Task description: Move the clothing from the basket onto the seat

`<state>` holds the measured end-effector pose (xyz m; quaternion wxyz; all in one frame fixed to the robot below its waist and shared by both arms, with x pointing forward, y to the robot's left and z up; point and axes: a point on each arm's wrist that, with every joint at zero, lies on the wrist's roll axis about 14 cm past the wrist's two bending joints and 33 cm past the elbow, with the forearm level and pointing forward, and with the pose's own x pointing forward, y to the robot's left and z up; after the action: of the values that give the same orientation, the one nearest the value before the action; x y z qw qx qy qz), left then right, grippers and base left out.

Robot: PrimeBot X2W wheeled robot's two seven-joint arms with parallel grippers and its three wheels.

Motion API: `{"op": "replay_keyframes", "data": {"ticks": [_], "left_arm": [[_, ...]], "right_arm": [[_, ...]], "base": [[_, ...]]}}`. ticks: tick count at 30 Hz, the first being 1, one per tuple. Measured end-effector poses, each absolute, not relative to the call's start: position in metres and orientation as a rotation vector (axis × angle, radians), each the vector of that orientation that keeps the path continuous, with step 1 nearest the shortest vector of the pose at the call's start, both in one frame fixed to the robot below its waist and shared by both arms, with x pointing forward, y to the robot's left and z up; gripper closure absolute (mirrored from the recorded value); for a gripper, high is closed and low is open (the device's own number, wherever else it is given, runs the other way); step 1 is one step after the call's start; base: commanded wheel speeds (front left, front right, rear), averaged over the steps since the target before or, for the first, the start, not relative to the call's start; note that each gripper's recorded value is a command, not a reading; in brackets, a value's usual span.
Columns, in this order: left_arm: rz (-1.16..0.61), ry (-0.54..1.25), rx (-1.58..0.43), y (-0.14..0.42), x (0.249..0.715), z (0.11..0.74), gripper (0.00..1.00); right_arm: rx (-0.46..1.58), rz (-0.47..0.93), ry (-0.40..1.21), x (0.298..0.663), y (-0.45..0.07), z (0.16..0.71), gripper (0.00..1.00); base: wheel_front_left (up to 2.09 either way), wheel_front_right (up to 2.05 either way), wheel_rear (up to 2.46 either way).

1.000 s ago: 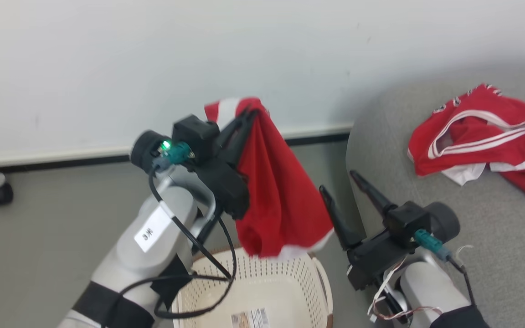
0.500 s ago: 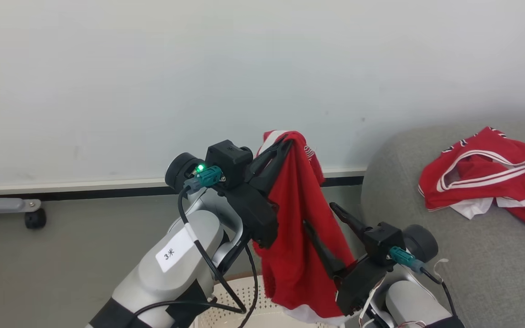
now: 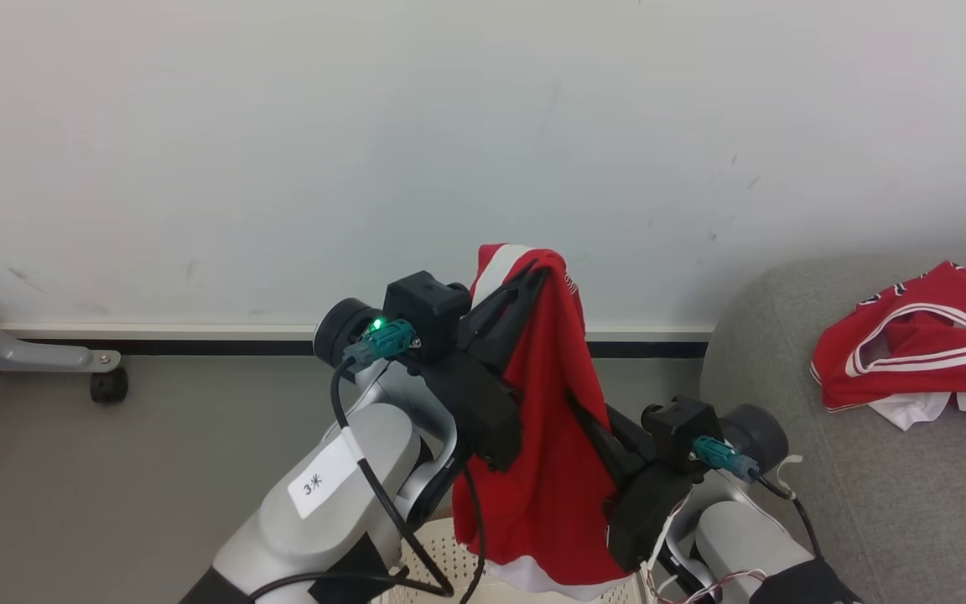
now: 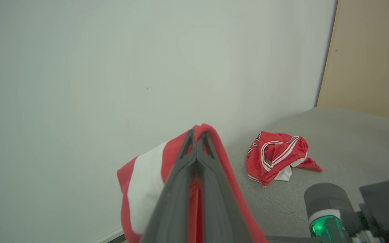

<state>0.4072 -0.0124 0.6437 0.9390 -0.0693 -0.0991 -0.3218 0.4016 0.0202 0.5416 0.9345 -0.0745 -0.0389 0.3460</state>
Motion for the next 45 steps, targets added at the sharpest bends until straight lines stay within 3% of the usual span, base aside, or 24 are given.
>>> {"op": "replay_keyframes", "data": {"ticks": [3, 5, 6, 7, 8, 13, 27, 45], "left_arm": [[-0.637, -0.191, -0.151, -0.009, 0.408, 0.638, 1.0], [-0.617, -0.178, -0.165, -0.004, 0.409, 0.632, 0.6], [-0.605, -0.171, -0.171, -0.001, 0.41, 0.629, 0.2], [-0.598, -0.161, -0.172, 0.001, 0.411, 0.624, 0.04], [-0.588, -0.154, -0.177, 0.004, 0.411, 0.62, 0.0], [-0.579, -0.101, -0.205, 0.001, 0.409, 0.598, 0.0], [-0.638, 0.01, -0.246, -0.028, 0.39, 0.55, 0.0], [-0.906, 0.08, -0.281, -0.121, 0.348, 0.533, 0.0]], "right_arm": [[-0.139, 0.715, -0.071, 0.4, 0.023, 0.54, 1.0], [-0.129, 0.714, -0.073, 0.401, 0.022, 0.542, 1.0], [-0.127, 0.712, -0.079, 0.403, 0.022, 0.545, 1.0], [-0.124, 0.709, -0.085, 0.404, 0.021, 0.548, 1.0], [-0.119, 0.706, -0.089, 0.405, 0.02, 0.55, 1.0], [-0.116, 0.673, -0.101, 0.41, 0.006, 0.556, 1.0], [-0.188, 0.471, -0.122, 0.425, -0.095, 0.567, 1.0], [-0.232, 0.151, -0.163, 0.385, -0.231, 0.586, 1.0]], "base": [[0.0, 0.0, 0.0], [0.0, 0.0, 0.0], [0.0, 0.0, 0.0], [0.0, 0.0, 0.0], [0.0, 0.0, 0.0], [0.0, 0.0, 0.0], [0.0, 0.0, 0.0], [0.0, 0.0, 0.0]]}}
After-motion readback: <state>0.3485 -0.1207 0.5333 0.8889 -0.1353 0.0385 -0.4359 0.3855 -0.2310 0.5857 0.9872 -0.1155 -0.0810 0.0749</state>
